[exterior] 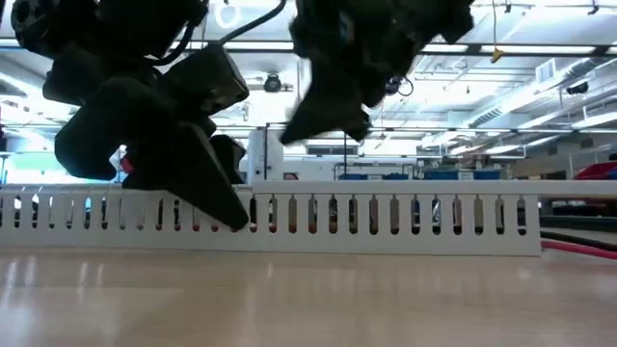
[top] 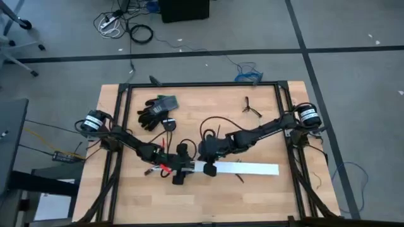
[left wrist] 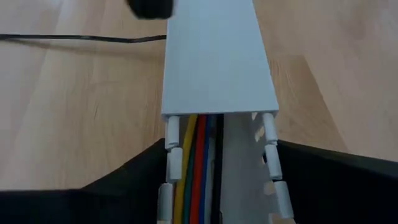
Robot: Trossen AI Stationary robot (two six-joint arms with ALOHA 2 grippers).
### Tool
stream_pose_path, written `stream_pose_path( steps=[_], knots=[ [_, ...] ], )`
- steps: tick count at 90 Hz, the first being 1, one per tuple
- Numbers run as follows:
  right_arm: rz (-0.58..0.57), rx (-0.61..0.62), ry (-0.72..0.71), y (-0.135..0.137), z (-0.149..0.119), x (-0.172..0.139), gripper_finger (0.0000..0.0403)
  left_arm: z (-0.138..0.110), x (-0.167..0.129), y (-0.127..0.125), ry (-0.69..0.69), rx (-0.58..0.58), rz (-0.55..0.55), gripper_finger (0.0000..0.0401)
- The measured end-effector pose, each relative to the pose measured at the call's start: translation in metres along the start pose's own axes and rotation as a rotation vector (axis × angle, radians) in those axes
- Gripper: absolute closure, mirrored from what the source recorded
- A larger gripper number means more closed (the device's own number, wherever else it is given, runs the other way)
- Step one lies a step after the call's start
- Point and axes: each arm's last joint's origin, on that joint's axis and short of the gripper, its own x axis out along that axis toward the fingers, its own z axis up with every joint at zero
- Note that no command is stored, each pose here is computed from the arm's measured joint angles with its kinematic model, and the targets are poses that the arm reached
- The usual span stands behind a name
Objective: Ziptie cables
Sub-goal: Close the white cable duct cover
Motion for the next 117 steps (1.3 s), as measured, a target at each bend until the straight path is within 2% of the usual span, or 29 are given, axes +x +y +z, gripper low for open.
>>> stream_pose_path(
  steps=[10,26,39,50,67,99,117],
  knots=[
    [-0.055,-0.011,0.023,0.01,-0.007,-0.004,0.0403,0.0,0.0,0.0,0.0,-0.001,-0.001,0.0153],
    [-0.022,0.014,0.017,0.034,-0.01,-0.029,0.0403,0.0,0.0,0.0,0.001,-0.002,-0.001,0.0153],
    [-0.058,0.038,0.065,0.046,-0.023,-0.03,0.0403,0.0,0.0,0.0,0.001,-0.002,-0.002,0.0153],
    [-0.119,0.052,0.121,0.039,-0.032,-0.02,0.0403,0.0,0.0,0.0,0.002,-0.001,-0.004,0.0153],
    [-0.132,0.068,0.155,0.029,-0.033,-0.013,0.0403,0.0,0.0,0.0,0.001,-0.001,-0.005,0.0153],
    [-0.044,0.092,0.166,0.019,-0.037,0.022,0.0403,-0.001,0.0,0.0,0.005,0.0,-0.007,0.0153],
    [0.005,0.078,0.154,0.011,-0.033,0.03,0.0403,-0.001,0.0,0.0,0.001,0.023,-0.008,0.0153]
  ],
)
